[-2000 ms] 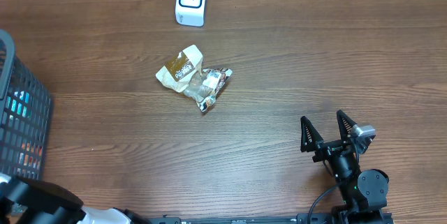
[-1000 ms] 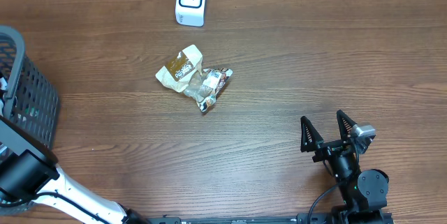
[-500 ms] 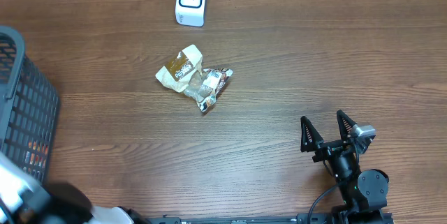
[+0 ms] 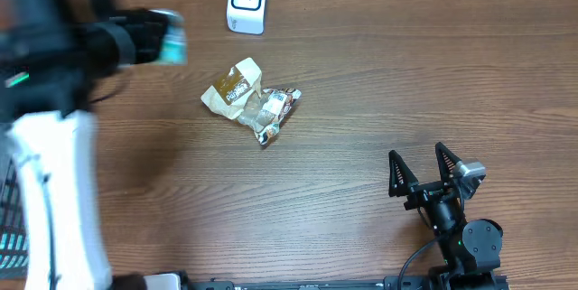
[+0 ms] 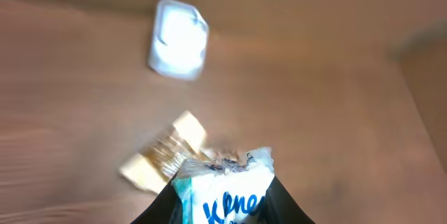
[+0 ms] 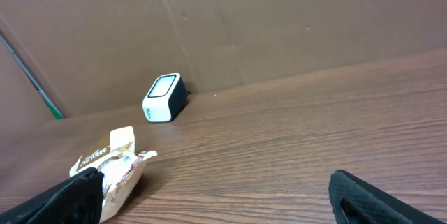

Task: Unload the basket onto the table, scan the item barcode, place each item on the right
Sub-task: 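Carry the mint tin out and release it beside the snack bag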

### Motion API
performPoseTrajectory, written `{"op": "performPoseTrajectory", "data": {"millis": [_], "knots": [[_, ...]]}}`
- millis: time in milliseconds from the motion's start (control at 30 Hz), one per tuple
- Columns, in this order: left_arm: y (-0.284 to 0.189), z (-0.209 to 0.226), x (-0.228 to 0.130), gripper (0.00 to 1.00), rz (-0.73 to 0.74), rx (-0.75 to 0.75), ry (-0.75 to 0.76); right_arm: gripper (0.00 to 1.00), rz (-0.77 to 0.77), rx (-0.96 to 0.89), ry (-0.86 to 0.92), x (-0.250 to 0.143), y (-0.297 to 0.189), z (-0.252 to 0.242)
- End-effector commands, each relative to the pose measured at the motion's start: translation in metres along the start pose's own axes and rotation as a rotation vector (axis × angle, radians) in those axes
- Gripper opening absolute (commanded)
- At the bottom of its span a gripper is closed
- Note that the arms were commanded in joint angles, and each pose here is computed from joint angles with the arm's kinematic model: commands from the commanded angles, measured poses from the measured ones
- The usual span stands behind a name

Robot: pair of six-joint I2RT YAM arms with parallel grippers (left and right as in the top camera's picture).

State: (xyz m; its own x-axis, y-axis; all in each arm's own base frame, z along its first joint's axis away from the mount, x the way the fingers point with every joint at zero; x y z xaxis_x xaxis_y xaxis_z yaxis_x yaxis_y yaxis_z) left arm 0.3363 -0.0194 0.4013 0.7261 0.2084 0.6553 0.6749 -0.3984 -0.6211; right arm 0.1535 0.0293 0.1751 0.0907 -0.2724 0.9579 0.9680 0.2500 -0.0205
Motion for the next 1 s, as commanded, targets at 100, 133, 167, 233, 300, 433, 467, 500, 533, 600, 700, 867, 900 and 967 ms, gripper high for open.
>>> {"op": "performPoseTrajectory", "data": {"millis": [100,133,167,233,300,433,467,500,533,600,700,867,900,967], "knots": [[0.143,-0.056,-0.070,0.04,0.378,0.032,0.160,1.00,-0.008,-0.013,-0.001,-0.001,0.000,-0.002],[0.157,-0.061,-0.080,0.04,0.413,0.046,0.165,1.00,-0.008,-0.013,-0.001,-0.001,0.000,-0.002],[0.180,-0.067,-0.096,0.04,0.466,0.065,0.166,1.00,-0.008,-0.013,-0.001,-0.001,0.000,-0.002],[0.209,-0.076,-0.118,0.05,0.531,0.066,0.149,1.00,-0.008,-0.013,-0.001,-0.001,0.000,-0.002],[0.235,-0.088,-0.142,0.04,0.587,0.063,0.137,1.00,-0.008,-0.013,-0.001,-0.001,0.000,-0.002],[0.258,-0.103,-0.172,0.10,0.646,0.062,0.156,1.00,-0.008,-0.013,-0.001,-0.001,0.000,-0.002],[0.261,-0.106,-0.177,0.15,0.655,0.062,0.166,1.00,-0.008,-0.013,-0.001,-0.001,0.000,-0.002],[0.265,-0.109,-0.182,0.30,0.657,0.074,0.180,1.00,-0.009,-0.013,-0.001,-0.001,0.000,-0.002],[0.265,-0.109,-0.183,0.40,0.652,0.084,0.187,1.00,-0.008,-0.013,-0.001,-0.001,0.000,-0.002],[0.264,-0.109,-0.179,0.80,0.627,0.103,0.201,1.00,-0.008,-0.013,-0.001,-0.001,0.000,-0.002],[0.256,-0.106,-0.160,0.86,0.585,0.102,0.191,1.00,-0.009,-0.013,-0.001,-0.001,0.000,-0.002],[0.182,-0.091,-0.079,0.85,0.348,0.076,0.119,1.00,-0.009,-0.013,-0.001,-0.001,0.000,-0.002],[0.155,-0.084,-0.060,0.84,0.283,0.078,0.096,1.00,-0.008,-0.013,-0.001,-0.001,0.000,-0.002],[0.093,-0.061,-0.030,0.84,0.154,0.104,0.037,1.00,-0.009,-0.013,-0.001,-0.001,0.000,-0.002]]}}
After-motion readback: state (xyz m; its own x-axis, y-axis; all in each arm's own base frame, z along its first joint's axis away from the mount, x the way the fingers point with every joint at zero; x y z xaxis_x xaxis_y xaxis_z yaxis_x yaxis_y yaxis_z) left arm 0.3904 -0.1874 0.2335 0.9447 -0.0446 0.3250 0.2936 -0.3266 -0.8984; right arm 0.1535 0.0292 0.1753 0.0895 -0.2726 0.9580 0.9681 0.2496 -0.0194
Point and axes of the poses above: each gripper's point midway between its finger pads, its own y axis out along the fingers, its own z axis along the line the jaws close on, x = y × z, the point moved 9 cm from there along -y, back along the fingers, and after that the axes turned 1 degree about -y, right-handed, at the moved point
